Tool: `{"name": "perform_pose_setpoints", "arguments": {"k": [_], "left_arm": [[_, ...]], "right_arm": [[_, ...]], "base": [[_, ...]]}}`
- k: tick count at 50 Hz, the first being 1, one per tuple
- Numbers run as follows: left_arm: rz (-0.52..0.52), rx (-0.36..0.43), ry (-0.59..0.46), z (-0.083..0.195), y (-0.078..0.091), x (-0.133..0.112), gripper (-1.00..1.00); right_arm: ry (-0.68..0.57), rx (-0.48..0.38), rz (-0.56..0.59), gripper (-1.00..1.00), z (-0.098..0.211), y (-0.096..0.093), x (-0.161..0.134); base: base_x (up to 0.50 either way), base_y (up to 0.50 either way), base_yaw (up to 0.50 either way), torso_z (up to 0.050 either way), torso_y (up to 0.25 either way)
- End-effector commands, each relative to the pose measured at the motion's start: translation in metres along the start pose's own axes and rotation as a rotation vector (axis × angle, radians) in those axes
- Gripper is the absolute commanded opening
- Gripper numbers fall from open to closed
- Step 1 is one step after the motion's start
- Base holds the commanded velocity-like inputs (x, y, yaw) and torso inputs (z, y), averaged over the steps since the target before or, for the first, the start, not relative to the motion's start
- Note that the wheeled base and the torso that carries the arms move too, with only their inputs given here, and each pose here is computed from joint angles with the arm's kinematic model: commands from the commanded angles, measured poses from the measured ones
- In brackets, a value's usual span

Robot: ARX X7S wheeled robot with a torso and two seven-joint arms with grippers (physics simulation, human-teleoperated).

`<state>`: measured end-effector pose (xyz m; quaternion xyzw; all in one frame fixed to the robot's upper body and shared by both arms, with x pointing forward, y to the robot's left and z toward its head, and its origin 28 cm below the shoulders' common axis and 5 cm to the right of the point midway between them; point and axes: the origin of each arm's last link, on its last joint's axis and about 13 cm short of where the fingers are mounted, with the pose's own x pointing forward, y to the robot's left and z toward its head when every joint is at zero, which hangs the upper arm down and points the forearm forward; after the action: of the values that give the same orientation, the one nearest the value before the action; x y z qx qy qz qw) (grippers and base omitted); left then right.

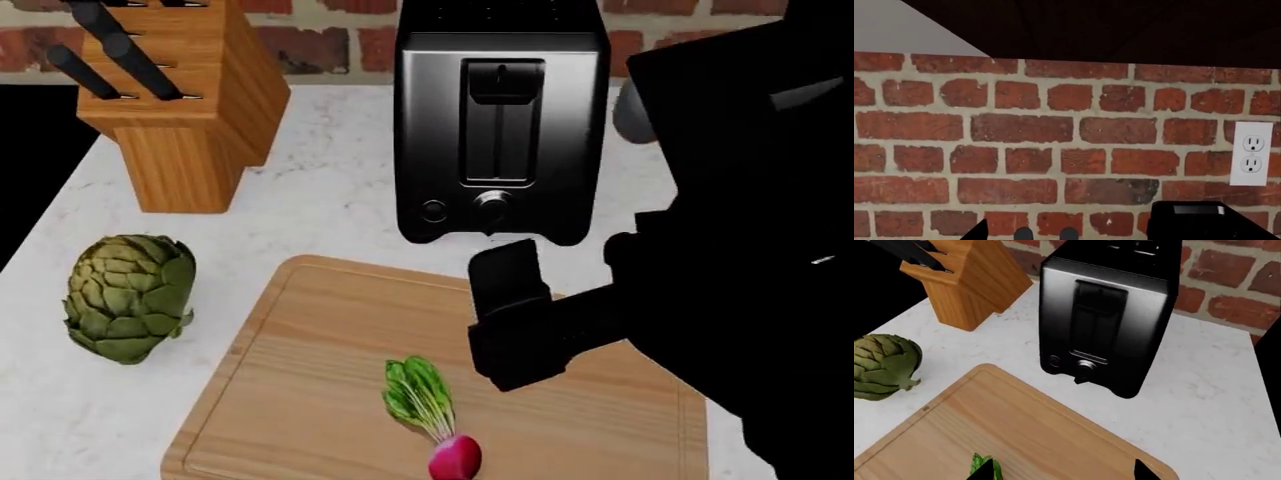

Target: Clear the non-vegetable object off the cutting board and place the vegetables onto it.

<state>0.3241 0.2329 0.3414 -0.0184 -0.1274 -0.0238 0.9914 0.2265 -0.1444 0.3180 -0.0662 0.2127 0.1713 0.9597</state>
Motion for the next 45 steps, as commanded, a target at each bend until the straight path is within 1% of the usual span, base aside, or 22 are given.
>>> {"name": "perform_pose_setpoints", "arguments": {"k": [1,2,3,7,17,30,38,45], "left_arm": [[-0.001,-0.002,0.0,0.001,0.0,0.0,1.0],[0.0,-0.003,0.0,0.001,0.0,0.0,1.0],[0.0,-0.003,-0.001,0.001,0.0,0.001,1.0],[0.0,-0.002,-0.001,0.0,0.0,0.0,1.0],[0.001,0.001,0.004,-0.004,0.0,0.001,1.0],[0.003,0.004,0.012,-0.009,0.001,0.002,1.0],[0.007,0.001,0.014,-0.01,0.002,0.003,1.0],[0.009,0.0,0.012,-0.009,0.003,0.003,1.0]], "right_arm": [[0.134,0.056,0.115,1.0,-0.008,0.012,0.008],[0.152,0.043,0.119,1.0,-0.011,0.012,0.01],[0.157,0.059,0.13,1.0,-0.012,0.013,0.011],[0.185,0.059,0.161,1.0,-0.015,0.016,0.015],[0.244,0.04,0.212,1.0,-0.024,0.022,0.022],[0.336,0.023,0.216,1.0,-0.04,0.021,0.034],[0.354,0.026,0.22,1.0,-0.046,0.022,0.033],[0.369,0.019,0.234,1.0,-0.052,0.023,0.038]], "base": [[0.0,0.0,0.0,0.0,0.0],[0.0,0.0,0.0,0.0,0.0],[0.0,0.0,0.0,0.0,0.0],[0.0,0.0,0.0,0.0,0.0],[0.0,0.0,0.0,0.0,0.0],[0.0,0.0,0.0,0.0,0.0],[0.0,0.0,0.0,0.0,0.0],[0.0,0.0,0.0,0.0,0.0]]}}
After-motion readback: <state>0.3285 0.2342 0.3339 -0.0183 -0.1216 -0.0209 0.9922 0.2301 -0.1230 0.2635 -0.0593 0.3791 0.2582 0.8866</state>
